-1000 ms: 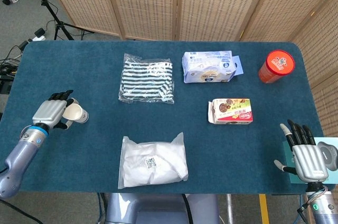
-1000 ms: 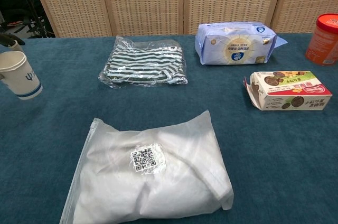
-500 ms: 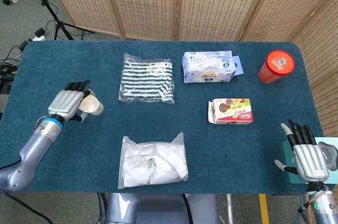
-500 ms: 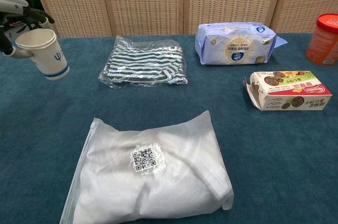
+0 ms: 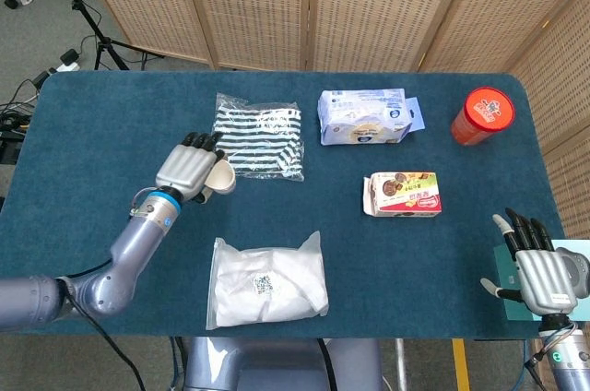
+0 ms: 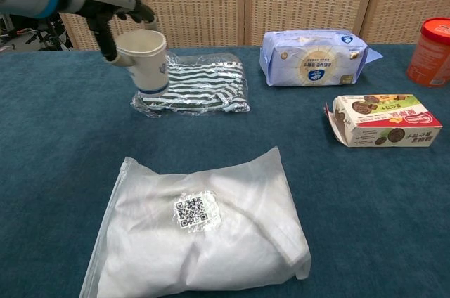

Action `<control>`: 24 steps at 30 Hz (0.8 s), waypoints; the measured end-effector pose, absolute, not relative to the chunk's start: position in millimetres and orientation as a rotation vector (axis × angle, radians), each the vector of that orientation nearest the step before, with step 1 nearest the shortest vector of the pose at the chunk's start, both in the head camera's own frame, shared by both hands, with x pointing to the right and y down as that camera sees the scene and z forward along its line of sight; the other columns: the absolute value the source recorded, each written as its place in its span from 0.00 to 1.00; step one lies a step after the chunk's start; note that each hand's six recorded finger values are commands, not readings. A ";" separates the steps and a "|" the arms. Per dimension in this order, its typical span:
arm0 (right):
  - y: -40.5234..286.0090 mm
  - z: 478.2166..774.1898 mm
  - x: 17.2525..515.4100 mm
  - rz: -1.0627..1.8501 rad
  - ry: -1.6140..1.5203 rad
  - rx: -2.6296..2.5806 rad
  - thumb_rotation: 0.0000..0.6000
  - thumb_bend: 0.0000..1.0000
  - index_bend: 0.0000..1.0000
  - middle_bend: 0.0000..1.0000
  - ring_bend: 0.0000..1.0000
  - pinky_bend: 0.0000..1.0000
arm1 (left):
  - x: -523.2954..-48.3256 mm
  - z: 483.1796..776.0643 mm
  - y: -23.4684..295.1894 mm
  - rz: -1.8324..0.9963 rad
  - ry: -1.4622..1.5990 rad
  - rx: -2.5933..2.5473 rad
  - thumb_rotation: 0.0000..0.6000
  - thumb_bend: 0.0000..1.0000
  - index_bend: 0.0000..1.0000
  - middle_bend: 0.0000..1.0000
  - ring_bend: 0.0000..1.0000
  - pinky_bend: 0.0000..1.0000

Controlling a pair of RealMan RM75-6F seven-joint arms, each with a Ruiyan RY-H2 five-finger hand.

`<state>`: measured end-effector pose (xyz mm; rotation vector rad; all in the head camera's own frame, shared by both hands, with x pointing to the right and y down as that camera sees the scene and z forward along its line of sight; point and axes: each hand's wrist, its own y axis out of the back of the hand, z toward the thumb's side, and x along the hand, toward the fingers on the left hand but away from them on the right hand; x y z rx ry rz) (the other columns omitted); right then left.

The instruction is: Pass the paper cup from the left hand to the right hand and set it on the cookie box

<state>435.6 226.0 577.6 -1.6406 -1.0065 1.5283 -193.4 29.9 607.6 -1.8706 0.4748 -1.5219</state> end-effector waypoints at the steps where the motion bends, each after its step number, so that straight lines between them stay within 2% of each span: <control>1: 225.7 578.1 436.6 1.531 -1.008 -1.644 1.00 0.10 0.00 0.00 0.00 0.00 | -181.5 609.1 29.0 -1.518 0.470 -1.885 1.00 0.40 0.35 0.00 0.00 0.00; 7: 224.3 578.9 441.7 1.541 -1.022 -1.652 1.00 0.10 0.00 0.00 0.00 0.00 | -133.2 615.7 25.0 -1.485 0.437 -1.906 1.00 0.40 0.35 0.00 0.00 0.00; 16: 221.9 574.6 452.1 1.540 -1.075 -1.658 1.00 0.10 0.00 0.00 0.00 0.00 | -88.0 633.3 26.9 -1.473 0.402 -1.904 1.00 0.39 0.35 0.00 0.00 0.00; 24: 220.5 566.8 462.6 1.523 -1.129 -1.660 1.00 0.10 0.00 0.00 0.00 0.00 | -54.1 653.1 36.9 -1.480 0.348 -1.885 1.00 0.34 0.35 0.00 0.00 0.00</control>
